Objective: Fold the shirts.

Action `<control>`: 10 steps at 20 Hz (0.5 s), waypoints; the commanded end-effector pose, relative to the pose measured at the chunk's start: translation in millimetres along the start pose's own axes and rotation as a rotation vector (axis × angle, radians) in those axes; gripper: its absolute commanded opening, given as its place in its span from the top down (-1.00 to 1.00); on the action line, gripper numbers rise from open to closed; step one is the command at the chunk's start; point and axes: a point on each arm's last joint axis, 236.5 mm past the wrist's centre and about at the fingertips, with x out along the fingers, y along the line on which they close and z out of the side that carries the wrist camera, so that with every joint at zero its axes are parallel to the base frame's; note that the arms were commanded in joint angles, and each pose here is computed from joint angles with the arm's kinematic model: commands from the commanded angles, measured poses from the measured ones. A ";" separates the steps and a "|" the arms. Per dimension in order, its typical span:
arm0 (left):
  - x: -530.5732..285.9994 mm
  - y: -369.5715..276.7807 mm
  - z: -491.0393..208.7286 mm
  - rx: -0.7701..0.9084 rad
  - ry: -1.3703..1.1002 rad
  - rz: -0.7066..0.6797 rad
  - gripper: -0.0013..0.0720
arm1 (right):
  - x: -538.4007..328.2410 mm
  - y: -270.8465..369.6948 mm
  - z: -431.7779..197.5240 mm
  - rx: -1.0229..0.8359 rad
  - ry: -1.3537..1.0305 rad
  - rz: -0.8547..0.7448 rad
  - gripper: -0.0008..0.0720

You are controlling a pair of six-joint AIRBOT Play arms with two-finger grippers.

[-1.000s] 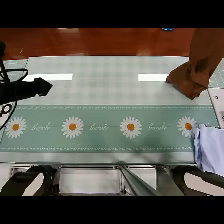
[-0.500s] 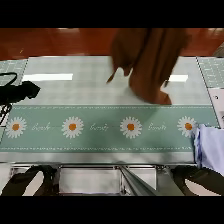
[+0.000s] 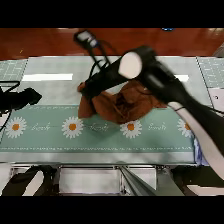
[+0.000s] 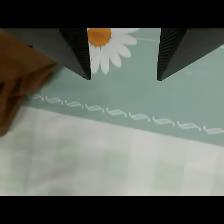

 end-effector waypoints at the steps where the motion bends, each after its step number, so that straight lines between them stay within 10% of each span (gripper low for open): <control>1: 4.5 -8.2 -19.9 -0.032 0.071 -0.042 -0.42 | 49.8 -11.6 -12.6 0.109 0.025 0.019 -0.16; 7: -2.8 -30.2 -68.3 -0.022 0.272 -0.135 -0.42 | -136.7 -214.2 -25.7 0.436 -0.019 -0.272 -0.14; 10: -0.1 -89.9 -105.2 -0.109 0.377 -0.428 -0.42 | -223.2 -292.6 -126.3 0.712 -0.007 -0.441 -0.14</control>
